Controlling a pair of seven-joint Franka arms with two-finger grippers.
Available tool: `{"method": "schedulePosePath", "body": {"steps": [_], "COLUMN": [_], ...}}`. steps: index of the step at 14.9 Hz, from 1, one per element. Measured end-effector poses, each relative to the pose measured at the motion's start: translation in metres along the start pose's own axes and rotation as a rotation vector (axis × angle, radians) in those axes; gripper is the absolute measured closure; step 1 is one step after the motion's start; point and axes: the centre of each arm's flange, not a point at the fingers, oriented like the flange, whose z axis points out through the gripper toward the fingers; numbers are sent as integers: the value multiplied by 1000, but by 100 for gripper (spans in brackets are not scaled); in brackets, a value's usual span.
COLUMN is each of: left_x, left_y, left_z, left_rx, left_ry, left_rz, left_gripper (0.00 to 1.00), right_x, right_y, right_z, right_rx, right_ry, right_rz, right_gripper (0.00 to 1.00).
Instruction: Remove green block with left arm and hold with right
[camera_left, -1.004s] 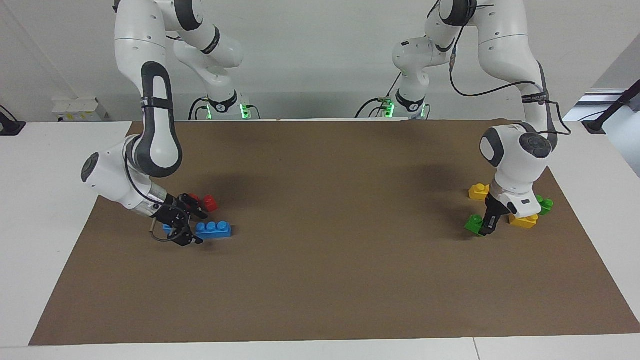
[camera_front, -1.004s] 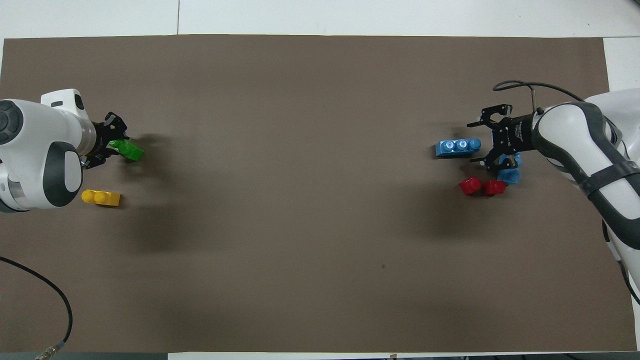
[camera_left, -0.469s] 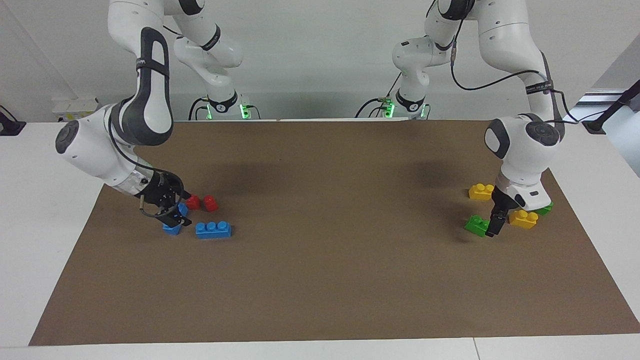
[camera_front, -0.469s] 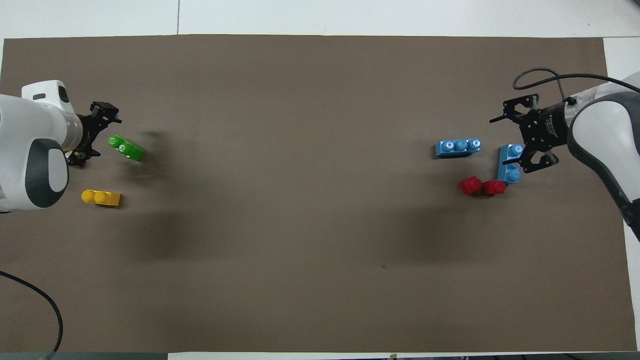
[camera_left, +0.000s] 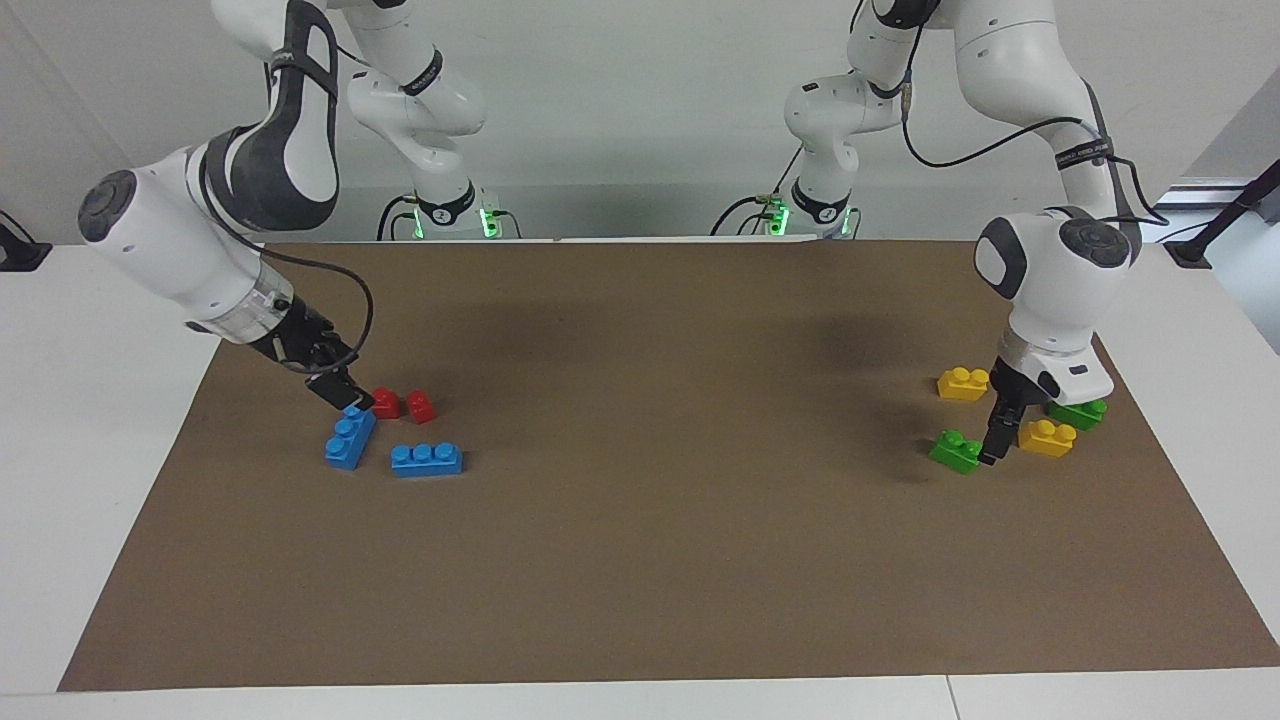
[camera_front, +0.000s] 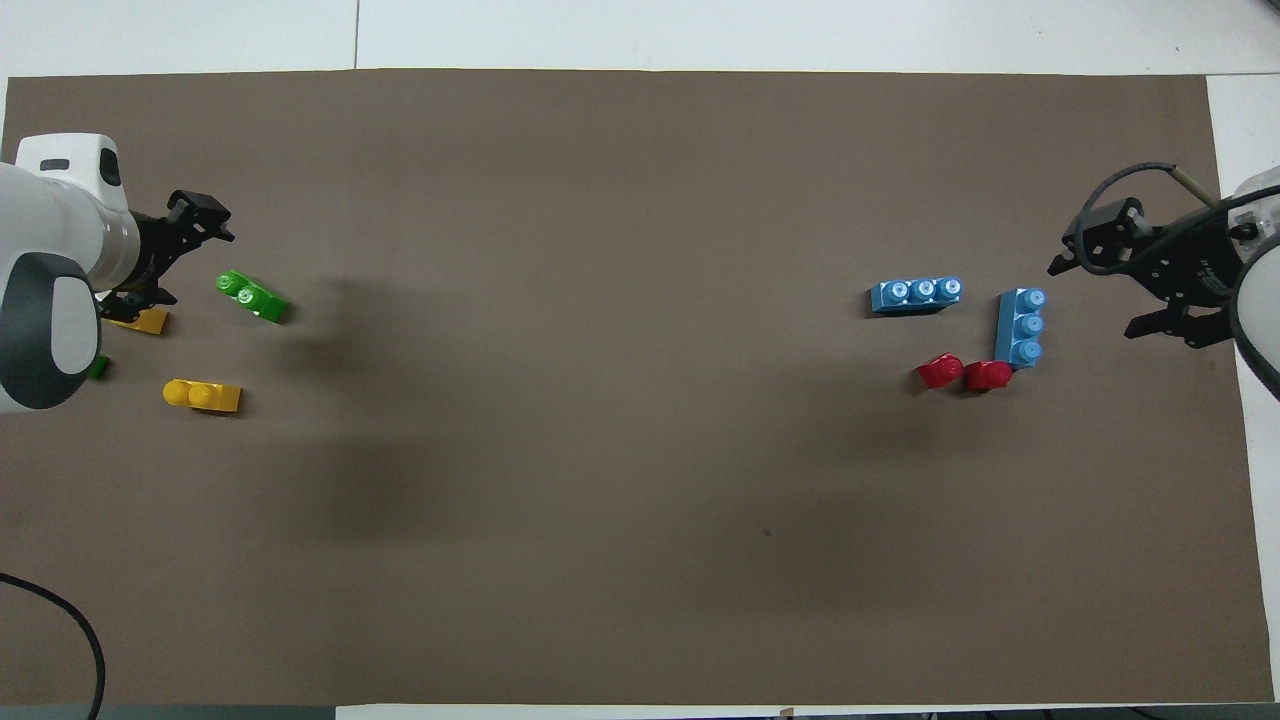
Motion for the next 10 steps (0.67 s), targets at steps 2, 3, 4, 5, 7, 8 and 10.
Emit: {"method": "schedulePosePath", "body": {"steps": [2,3,4,5,7,8,10], "left_x": [-2,-4,-7,-10,-18,-22,-31], "left_y": [-3,-5,-7,-8,-11,-13,-17], "left_z": [-23,-35,-47,-58,-79,-88,-109], "left_rx": [19,26,30,34,41,46,57], "left_ry": [-13,-18,-20,-23,-29,-34,-46], "left_rz": [134,208,279,347,465,505,566], "left_gripper": [0,0,0,0,0,0,0], "right_x": [-13,-19,-25,-30,-35,-36,-35], "right_y": [2,0,-3,-7,-10,-10,-9], "right_z": [-22,-32,-41,-49,-64,-68,-71], "right_rx": [-62,-88,-112,-131,-152,-153,-152], "right_ry": [17,17,16,17,27,29,31], "right_rz": [-194,-277,-350,-421,-536,-563,-580], "right_gripper": [0,0,0,0,0,0,0]}}
